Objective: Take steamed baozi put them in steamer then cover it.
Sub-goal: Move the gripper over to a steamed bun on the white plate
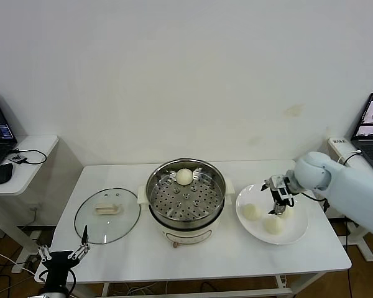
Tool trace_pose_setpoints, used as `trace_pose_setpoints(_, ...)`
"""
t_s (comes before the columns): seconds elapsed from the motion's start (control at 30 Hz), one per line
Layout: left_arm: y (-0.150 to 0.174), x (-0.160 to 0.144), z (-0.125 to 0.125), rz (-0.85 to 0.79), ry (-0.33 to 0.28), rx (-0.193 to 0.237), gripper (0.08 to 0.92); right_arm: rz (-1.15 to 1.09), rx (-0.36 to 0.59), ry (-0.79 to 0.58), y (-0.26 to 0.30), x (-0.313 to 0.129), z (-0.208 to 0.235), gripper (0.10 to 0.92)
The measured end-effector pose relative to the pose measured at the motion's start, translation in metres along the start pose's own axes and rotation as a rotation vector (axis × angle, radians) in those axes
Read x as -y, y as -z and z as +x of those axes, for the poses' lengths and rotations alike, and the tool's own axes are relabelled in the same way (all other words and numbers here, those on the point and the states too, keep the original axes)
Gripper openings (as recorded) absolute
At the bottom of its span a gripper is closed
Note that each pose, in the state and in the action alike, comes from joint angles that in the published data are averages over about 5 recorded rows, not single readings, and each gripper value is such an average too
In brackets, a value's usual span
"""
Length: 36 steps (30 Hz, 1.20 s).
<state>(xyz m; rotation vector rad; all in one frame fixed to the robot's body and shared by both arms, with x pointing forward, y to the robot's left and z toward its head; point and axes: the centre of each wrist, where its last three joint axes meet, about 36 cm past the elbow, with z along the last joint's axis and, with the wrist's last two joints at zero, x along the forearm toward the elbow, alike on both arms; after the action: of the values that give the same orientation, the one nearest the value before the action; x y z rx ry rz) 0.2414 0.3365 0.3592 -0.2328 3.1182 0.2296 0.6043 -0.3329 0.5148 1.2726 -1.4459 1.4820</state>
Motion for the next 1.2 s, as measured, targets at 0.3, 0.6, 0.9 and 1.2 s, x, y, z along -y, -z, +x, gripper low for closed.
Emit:
trace_pose_setpoints(0.3, -0.001, -0.001, 0.000, -0.003, 0.003, -0.005, 0.823, -0.009, 0.001, 0.032, 0.007, 0.001, -0.037, 0.823)
trace_pose_setpoints(0.6, -0.002, -0.001, 0.001, -0.005, 0.004, -0.007, 0.823, -0.015, -0.002, 0.030, 0.011, 0.004, -0.060, 0.823)
trace_pose_setpoints(0.9, -0.003, -0.001, 0.001, -0.010, 0.007, -0.007, 0.823, -0.020, -0.009, 0.026, 0.011, 0.006, -0.073, 0.804)
trace_pose_setpoints(1.2, -0.005, 0.000, 0.002, -0.016, 0.009, -0.004, 0.823, -0.029, -0.005, 0.032, 0.012, 0.006, -0.081, 0.683)
